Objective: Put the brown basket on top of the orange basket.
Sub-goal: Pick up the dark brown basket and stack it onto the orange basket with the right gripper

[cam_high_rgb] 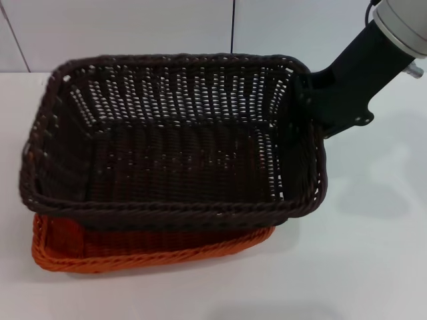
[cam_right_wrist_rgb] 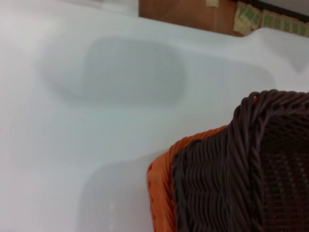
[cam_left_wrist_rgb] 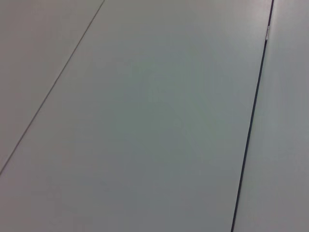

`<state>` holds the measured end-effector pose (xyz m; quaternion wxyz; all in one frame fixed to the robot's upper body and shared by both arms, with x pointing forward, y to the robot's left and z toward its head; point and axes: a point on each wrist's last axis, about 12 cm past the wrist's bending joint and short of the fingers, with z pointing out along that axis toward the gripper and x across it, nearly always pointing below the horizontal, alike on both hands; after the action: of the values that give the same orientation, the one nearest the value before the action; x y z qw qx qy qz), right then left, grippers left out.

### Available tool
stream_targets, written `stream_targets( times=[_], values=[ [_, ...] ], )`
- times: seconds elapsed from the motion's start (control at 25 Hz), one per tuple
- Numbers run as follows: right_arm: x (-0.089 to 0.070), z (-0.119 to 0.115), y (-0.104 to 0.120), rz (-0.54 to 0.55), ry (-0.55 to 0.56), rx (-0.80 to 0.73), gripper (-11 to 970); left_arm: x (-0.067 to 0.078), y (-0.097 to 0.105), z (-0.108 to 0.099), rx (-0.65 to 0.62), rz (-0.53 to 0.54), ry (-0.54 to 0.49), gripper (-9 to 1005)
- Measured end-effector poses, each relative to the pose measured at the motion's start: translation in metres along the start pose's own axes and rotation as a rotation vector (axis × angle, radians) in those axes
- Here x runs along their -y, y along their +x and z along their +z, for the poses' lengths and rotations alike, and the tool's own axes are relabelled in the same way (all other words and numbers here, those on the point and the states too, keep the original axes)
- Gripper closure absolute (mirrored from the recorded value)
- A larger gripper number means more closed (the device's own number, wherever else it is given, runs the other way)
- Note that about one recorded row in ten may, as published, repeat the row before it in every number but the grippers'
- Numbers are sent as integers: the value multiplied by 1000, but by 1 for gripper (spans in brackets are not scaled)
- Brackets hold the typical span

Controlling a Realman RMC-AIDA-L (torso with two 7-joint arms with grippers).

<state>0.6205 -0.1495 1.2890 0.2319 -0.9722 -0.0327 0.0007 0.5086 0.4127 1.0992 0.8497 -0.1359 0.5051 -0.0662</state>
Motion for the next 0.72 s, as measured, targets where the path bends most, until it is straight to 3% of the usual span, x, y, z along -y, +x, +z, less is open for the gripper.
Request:
stream_targets(
  times=[0.48,0.72],
  values=[
    [6,-1,13,-3,-27,-36,835,6,0,-5,49,-29,14,412],
    [0,2,11,-5,-28,-74,834,6,0,-7,58,-31,7,412]
  ],
)
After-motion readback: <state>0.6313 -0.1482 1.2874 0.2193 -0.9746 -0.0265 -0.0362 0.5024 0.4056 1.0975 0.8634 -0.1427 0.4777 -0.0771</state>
